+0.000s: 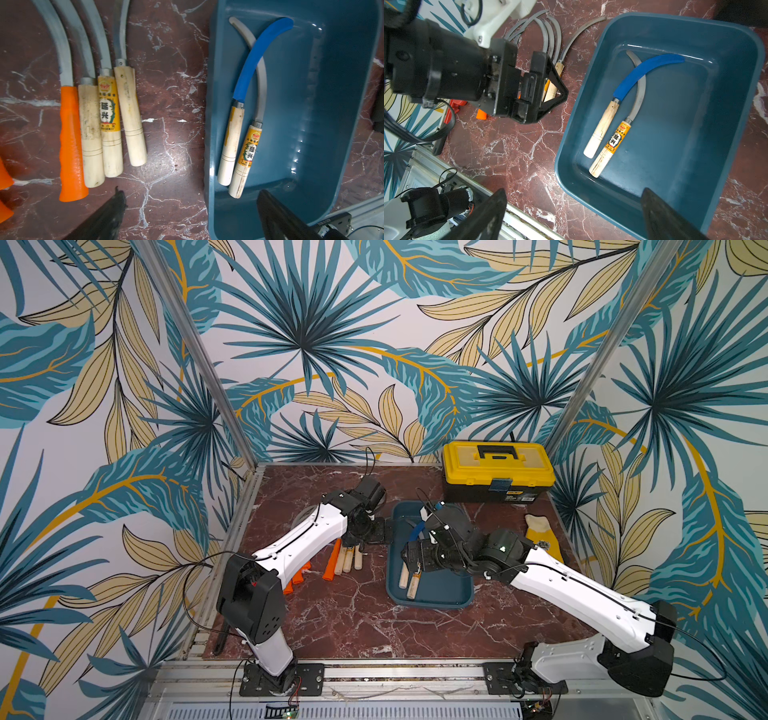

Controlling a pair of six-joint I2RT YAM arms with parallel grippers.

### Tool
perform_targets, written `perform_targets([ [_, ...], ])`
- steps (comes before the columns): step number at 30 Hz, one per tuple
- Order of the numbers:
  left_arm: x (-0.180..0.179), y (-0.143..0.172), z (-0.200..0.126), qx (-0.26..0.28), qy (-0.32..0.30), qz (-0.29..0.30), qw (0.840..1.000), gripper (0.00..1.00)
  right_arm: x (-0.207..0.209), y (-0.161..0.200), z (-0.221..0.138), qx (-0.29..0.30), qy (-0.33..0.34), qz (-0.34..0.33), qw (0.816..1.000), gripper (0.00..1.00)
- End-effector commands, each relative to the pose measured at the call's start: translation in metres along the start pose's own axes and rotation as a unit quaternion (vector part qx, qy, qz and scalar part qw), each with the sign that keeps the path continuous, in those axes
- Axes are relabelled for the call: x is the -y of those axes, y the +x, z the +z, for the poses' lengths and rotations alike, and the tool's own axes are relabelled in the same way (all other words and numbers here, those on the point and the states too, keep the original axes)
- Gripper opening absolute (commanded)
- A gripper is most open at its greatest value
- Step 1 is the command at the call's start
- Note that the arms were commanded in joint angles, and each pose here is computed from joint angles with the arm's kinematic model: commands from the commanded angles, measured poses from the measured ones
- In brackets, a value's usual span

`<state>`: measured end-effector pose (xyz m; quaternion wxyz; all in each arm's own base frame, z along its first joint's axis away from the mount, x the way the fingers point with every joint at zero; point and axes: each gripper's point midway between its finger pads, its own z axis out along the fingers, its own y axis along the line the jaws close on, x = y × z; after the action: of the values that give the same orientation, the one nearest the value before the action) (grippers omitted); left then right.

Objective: Put small sickles into storage boxes
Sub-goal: Pick up the sickle at the center of the board.

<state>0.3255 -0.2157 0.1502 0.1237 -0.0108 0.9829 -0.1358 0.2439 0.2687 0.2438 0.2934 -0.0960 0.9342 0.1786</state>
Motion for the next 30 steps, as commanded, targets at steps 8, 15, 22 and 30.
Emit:
perform_targets([
  [8,-0.030,-0.001,0.022,-0.022,-0.037,-0.005,0.999,0.84,-0.015,0.000,0.014,-0.009,-0.018,0.001,1.000,1.00],
  [15,-0.042,0.000,0.049,-0.048,-0.064,-0.009,0.997,0.64,-0.014,0.002,0.018,-0.013,-0.013,-0.001,1.000,0.99],
  [22,-0.051,-0.002,0.070,-0.067,-0.080,-0.007,0.995,0.51,-0.008,0.004,0.020,-0.016,0.001,-0.005,1.000,1.00],
  [30,-0.061,0.001,0.092,-0.085,-0.086,-0.008,0.993,0.50,-0.003,0.003,0.020,-0.011,0.014,-0.016,1.000,1.00],
])
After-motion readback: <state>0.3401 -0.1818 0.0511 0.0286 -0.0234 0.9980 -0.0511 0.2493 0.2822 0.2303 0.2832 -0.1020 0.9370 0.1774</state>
